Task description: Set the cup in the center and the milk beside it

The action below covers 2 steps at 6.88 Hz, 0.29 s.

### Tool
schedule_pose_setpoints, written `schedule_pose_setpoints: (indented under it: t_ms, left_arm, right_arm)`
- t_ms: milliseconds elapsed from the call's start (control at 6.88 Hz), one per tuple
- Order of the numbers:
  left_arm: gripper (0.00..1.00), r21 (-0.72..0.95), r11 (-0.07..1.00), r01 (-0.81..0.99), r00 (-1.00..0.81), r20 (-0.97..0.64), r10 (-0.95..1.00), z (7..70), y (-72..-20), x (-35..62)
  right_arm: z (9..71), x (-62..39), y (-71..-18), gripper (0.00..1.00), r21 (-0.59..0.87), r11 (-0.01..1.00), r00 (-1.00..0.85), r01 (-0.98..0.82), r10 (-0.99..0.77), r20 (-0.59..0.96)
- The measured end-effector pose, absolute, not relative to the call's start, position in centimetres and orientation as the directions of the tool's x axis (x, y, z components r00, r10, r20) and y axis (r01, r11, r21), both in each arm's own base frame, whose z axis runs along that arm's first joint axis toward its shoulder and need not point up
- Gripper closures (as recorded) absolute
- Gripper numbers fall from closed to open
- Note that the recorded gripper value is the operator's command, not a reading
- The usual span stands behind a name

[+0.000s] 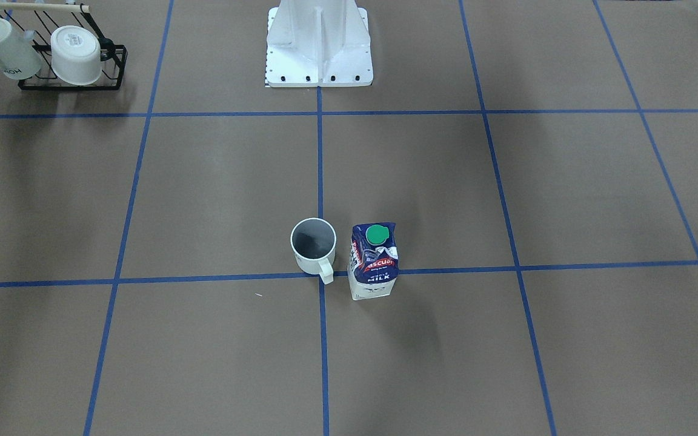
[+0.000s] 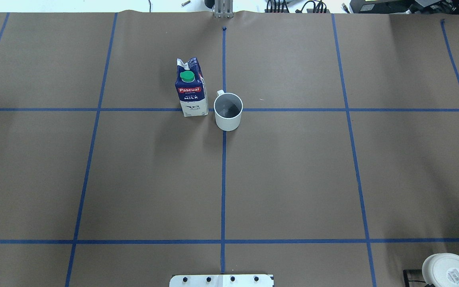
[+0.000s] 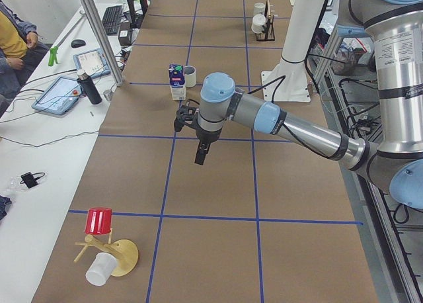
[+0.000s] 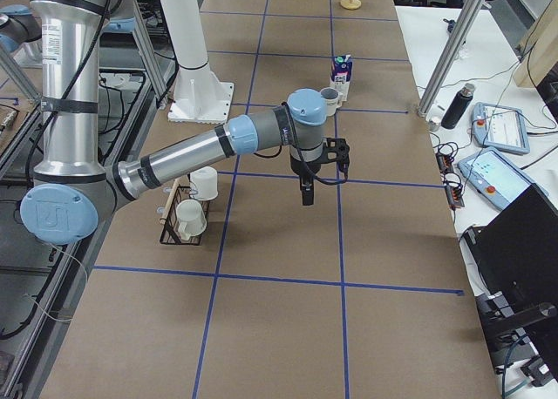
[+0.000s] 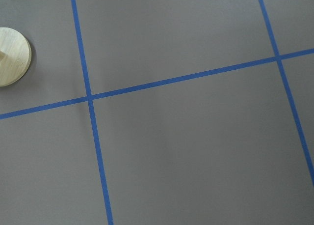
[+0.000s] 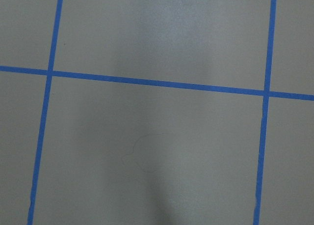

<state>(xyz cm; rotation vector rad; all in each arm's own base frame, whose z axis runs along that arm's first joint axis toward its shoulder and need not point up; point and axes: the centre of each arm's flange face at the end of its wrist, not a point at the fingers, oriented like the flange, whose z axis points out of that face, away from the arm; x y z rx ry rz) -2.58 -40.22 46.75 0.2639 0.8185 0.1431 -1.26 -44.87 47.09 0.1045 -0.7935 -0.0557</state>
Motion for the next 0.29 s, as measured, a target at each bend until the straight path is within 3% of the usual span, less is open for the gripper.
schedule_pose_setpoints:
  t_ms: [291]
  left_arm:
    - [0.01, 0.297, 0.955, -0.023, 0.671, -0.704, 0.235, 46.24, -40.34, -2.55]
  right_arm:
    - [46.94, -1.31, -45.16, 0.0, 0.116, 0.993, 0.7, 0.008, -0.089, 0.708]
